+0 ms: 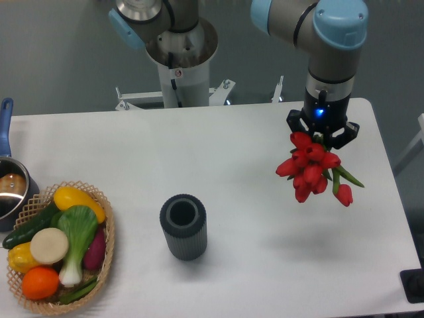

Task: Place the flowers on the table
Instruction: 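Lower the held red tulips toward the table beside the grey vase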

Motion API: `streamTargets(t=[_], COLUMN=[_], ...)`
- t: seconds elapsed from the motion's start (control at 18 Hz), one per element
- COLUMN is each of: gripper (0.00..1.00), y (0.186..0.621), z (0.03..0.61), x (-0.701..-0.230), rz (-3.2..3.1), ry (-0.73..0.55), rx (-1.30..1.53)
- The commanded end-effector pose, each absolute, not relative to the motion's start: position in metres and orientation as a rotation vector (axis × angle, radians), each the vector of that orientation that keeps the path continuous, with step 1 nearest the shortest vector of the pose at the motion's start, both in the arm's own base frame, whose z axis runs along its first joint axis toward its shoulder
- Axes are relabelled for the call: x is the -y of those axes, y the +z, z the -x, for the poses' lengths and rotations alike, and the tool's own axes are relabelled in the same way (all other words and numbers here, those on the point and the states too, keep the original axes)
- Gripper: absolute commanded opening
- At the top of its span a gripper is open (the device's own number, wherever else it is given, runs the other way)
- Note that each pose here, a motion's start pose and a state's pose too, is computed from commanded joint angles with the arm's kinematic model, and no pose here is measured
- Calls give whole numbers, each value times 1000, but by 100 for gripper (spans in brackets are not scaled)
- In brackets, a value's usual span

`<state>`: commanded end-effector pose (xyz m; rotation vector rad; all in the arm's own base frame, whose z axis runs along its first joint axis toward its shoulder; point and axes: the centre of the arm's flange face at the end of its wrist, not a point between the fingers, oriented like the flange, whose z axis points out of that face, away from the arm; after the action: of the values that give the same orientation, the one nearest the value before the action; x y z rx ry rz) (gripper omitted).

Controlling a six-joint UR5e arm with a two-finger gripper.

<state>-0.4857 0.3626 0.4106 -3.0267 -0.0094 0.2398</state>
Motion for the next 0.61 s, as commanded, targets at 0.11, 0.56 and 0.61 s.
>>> streamTargets(t=[0.11,0.56,0.61], gripper=[5,21,34], y=[399,337,333], z=[485,482,480], x=[-369,-401,-403], rz=[3030,3080,3081], ry=[215,106,93], rx=[-7,-75,-82])
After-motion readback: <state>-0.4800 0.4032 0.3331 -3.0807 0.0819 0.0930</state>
